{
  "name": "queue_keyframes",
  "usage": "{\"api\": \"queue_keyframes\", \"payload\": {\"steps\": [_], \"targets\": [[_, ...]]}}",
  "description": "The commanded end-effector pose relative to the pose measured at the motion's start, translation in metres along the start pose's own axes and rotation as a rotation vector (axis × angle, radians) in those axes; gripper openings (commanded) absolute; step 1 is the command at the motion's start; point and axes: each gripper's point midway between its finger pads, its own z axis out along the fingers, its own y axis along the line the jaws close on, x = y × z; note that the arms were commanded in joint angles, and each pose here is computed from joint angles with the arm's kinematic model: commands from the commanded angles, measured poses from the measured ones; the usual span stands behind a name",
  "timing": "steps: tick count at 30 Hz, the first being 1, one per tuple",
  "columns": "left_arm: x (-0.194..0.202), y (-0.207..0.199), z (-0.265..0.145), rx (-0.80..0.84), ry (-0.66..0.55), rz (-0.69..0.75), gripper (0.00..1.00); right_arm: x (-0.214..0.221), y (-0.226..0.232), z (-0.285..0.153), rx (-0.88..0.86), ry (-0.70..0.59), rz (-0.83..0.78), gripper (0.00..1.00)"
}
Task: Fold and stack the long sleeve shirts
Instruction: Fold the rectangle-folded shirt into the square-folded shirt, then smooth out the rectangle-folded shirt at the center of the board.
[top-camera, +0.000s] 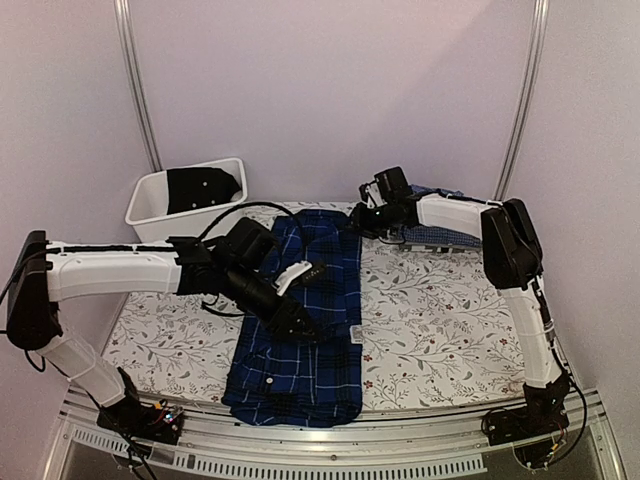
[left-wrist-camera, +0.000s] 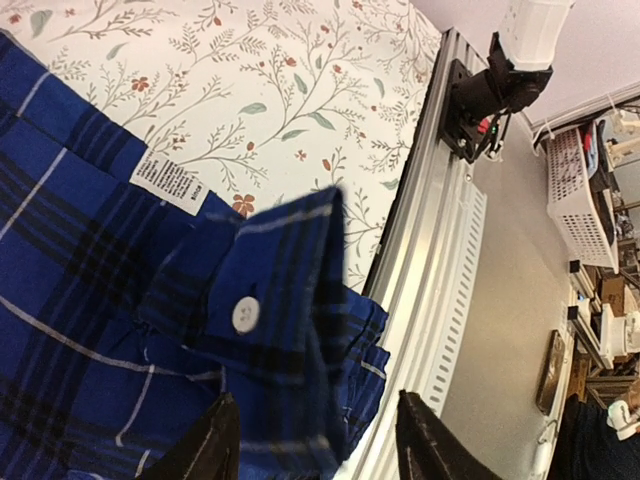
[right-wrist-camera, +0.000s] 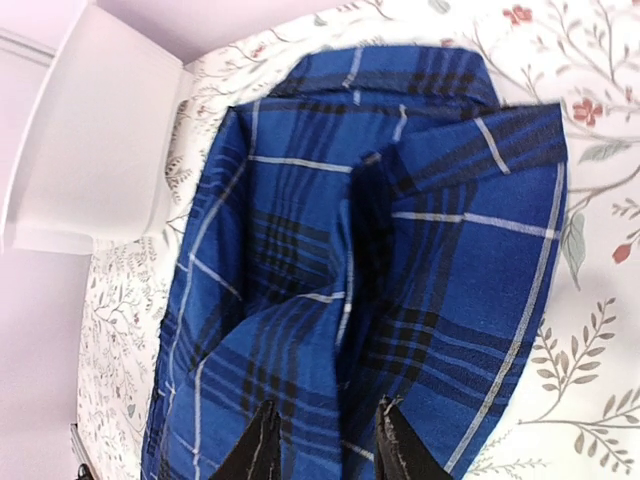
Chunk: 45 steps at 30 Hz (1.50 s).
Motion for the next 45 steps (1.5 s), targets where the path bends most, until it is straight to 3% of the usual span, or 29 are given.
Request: {"api": "queue_keyframes", "payload": {"steps": [1,3,6,9,12,16,24,30,39,45], "targets": [[-0.008,-0.009,-0.007,0.0,-0.056,0.041,0.58,-0.015,0.04,-0.039,-0.01,-0.064,-0.085,0.33],[-0.012,-0.013,-0.011,0.007,-0.082,0.052,0.65,-0.01,0.045,-0.043,-0.015,-0.059,-0.098,0.38],[-0.02,-0.007,-0.015,-0.039,-0.12,0.046,0.63,0.005,0.049,-0.04,-0.043,-0.023,-0.115,0.46],[-0.036,0.028,-0.023,-0.205,-0.19,-0.017,0.62,0.019,0.051,-0.033,-0.064,0.012,-0.139,0.52],[-0.053,0.08,-0.039,-0.399,-0.257,-0.151,0.52,0.026,0.05,-0.022,-0.098,0.034,-0.147,0.53],[-0.052,0.136,-0.054,-0.521,-0.276,-0.327,0.44,0.024,0.038,-0.006,-0.087,0.029,-0.153,0.53],[-0.081,0.192,-0.063,-0.663,-0.326,-0.355,0.38,0.021,0.001,0.025,-0.084,0.006,-0.079,0.53],[-0.117,0.254,-0.087,-0.851,-0.398,-0.38,0.37,0.008,0.008,0.037,-0.144,-0.016,-0.051,0.52],[-0.137,0.319,-0.065,-0.855,-0.372,-0.397,0.33,-0.002,0.013,0.053,-0.214,-0.034,-0.013,0.48],[-0.142,0.347,-0.057,-0.858,-0.375,-0.398,0.33,0.002,-0.003,0.071,-0.232,-0.026,0.045,0.33]]}}
